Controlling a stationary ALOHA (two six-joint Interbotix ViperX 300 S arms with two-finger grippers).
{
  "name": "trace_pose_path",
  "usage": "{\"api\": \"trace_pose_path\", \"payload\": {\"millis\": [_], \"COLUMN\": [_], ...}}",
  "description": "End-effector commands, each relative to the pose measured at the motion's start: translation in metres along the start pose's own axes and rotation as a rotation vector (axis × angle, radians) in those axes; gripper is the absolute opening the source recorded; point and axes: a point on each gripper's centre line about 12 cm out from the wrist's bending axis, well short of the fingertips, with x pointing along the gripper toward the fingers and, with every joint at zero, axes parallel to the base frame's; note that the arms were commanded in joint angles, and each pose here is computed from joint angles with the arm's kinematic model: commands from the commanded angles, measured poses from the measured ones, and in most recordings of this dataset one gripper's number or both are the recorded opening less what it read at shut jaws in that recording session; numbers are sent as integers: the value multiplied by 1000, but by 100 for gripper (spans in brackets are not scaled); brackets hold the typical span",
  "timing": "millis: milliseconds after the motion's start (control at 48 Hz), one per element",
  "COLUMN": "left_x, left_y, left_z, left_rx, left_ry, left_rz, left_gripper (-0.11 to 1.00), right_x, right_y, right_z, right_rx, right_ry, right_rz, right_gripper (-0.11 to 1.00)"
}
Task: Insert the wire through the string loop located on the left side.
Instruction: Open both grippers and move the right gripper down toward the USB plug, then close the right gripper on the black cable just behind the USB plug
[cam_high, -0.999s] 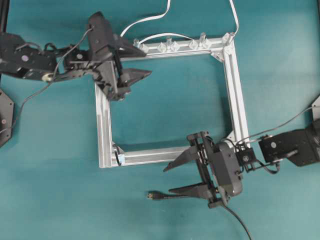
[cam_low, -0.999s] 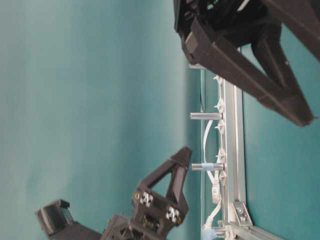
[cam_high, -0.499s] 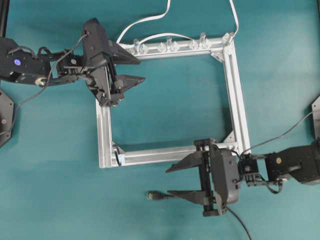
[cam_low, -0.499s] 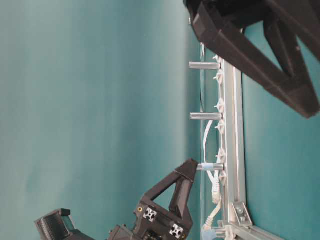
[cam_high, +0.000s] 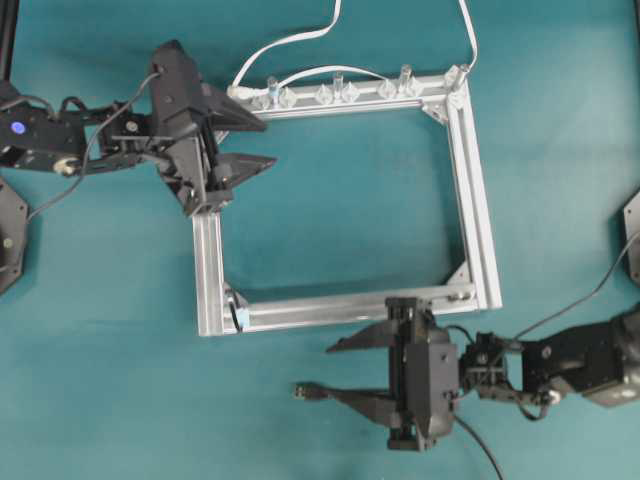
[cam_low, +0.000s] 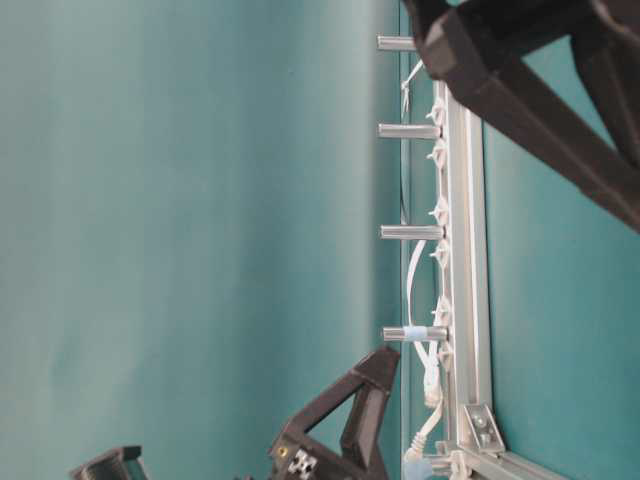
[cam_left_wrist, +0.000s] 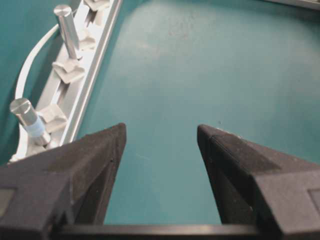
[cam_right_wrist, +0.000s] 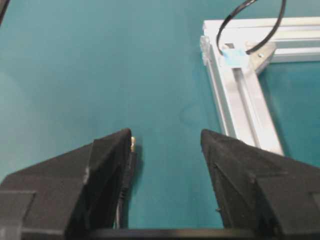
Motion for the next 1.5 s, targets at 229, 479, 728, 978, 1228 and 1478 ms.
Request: {"api": "trace_pose_path", "payload": {"millis": [229,479,728,978,1228,1478], "left_x": [-24,-35,-38,-38,-38,-37], "left_y": [-4,-10,-13,-13,-13,-14], "left_z": [7,-2,-5,-5,-4,-3], "left_rx": [14,22,25,22,20,21], "left_ry": [-55,-49,-45,-45,-48,-51], "left_rz": [-16,-37,-46,-46,-46,-49], "left_gripper": [67,67,67,67,66,66], "right_x": [6,13,19,20,23,20], "right_y": [6,8,13,11,11,12], "right_z": [-7,-18,-32,-45,-52,-61], "right_rx": [0,-7,-18,-29,-40,-43], "right_ry": [44,79,143,186,204,266], "right_rz": [18,19,33,33,32,48], "right_gripper": [64,64,64,64,64,63]}}
